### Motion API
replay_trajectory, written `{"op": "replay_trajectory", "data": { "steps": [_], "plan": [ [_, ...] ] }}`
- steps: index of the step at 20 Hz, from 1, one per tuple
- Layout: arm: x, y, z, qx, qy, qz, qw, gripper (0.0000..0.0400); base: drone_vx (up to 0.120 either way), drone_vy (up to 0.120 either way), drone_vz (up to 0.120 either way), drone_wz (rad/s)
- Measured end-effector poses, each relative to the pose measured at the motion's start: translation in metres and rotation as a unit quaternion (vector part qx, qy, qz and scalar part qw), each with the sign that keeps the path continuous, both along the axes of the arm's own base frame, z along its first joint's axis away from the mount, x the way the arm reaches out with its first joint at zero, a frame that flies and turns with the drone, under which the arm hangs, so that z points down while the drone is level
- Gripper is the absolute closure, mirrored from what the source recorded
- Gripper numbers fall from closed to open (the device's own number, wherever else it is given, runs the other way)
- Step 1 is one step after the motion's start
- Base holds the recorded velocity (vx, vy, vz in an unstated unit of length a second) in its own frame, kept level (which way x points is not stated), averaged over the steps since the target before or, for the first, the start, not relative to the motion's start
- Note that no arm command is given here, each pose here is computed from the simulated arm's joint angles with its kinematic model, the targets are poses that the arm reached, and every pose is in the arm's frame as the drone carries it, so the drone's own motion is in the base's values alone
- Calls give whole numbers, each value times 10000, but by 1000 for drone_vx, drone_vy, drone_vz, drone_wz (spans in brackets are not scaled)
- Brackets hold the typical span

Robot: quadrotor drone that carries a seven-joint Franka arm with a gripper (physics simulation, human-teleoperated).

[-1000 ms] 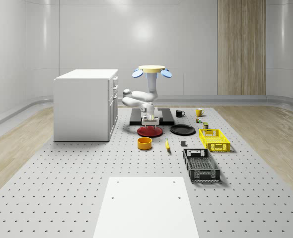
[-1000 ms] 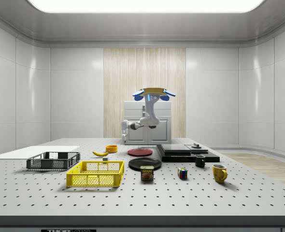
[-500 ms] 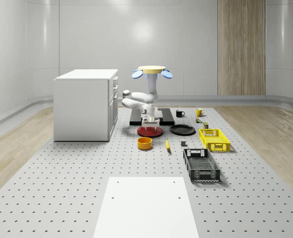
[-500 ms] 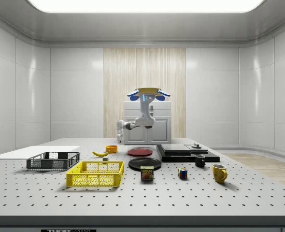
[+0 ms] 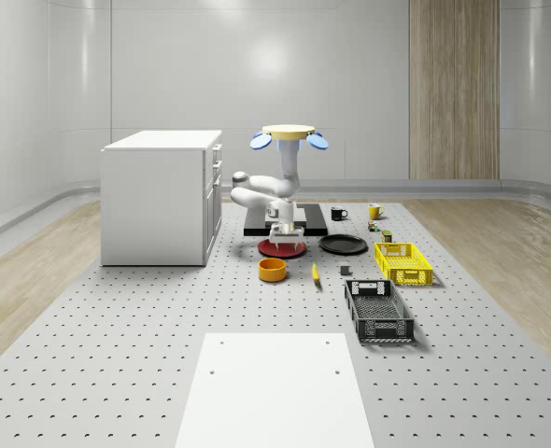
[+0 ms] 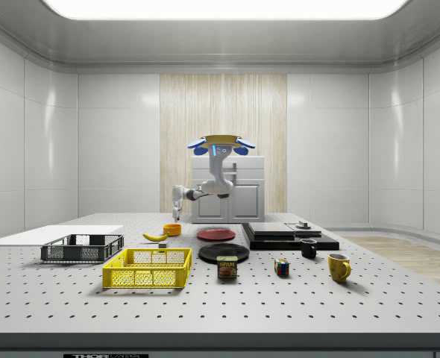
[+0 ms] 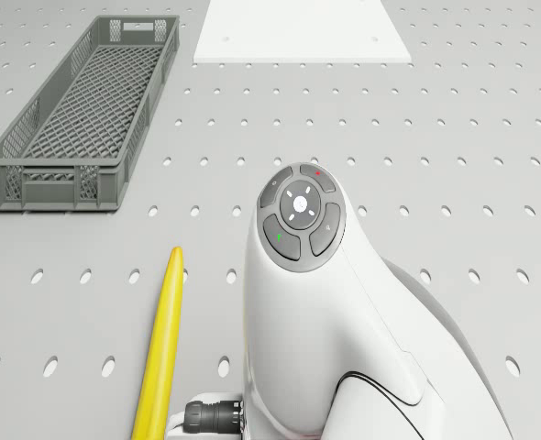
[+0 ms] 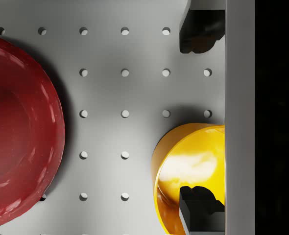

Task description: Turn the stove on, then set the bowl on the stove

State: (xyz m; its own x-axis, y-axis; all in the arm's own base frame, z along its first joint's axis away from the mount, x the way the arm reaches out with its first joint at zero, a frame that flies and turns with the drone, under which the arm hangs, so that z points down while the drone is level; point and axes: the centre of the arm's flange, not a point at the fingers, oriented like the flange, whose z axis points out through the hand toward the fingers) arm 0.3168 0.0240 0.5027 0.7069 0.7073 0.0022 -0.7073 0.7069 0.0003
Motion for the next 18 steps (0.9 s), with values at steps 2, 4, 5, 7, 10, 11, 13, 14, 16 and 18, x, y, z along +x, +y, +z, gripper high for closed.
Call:
{"op": "replay_trajectory", "data": {
  "steps": [2, 4, 5, 7, 10, 11, 13, 14, 16, 18],
  "plan": [
    [0, 0, 0, 0, 0, 0, 10000, 0, 120, 0, 0, 0],
    [0, 0, 0, 0, 0, 0, 10000, 0, 120, 0, 0, 0],
    [0, 0, 0, 0, 0, 0, 10000, 0, 120, 0, 0, 0],
    [0, 0, 7, 0, 0, 0, 10000, 0, 60, 0, 0, 0],
    [0, 0, 79, 0, 0, 0, 10000, 0, 0, 0, 0, 0],
    [0, 0, 113, 0, 0, 0, 10000, 0, 0, 0, 0, 0],
    [0, 1, 184, 0, 0, 0, 10000, 0, 0, 0, 0, 0],
    [0, 11, 212, 0, 0, 0, 10000, 0, 0, 0, 0, 0],
    [0, 34, 256, 0, 0, 1, 10000, 0, 0, 0, 0, 0],
    [0, 50, 298, 0, 0, 1, 10000, 0, 0, 0, 0, 0]
  ]
}}
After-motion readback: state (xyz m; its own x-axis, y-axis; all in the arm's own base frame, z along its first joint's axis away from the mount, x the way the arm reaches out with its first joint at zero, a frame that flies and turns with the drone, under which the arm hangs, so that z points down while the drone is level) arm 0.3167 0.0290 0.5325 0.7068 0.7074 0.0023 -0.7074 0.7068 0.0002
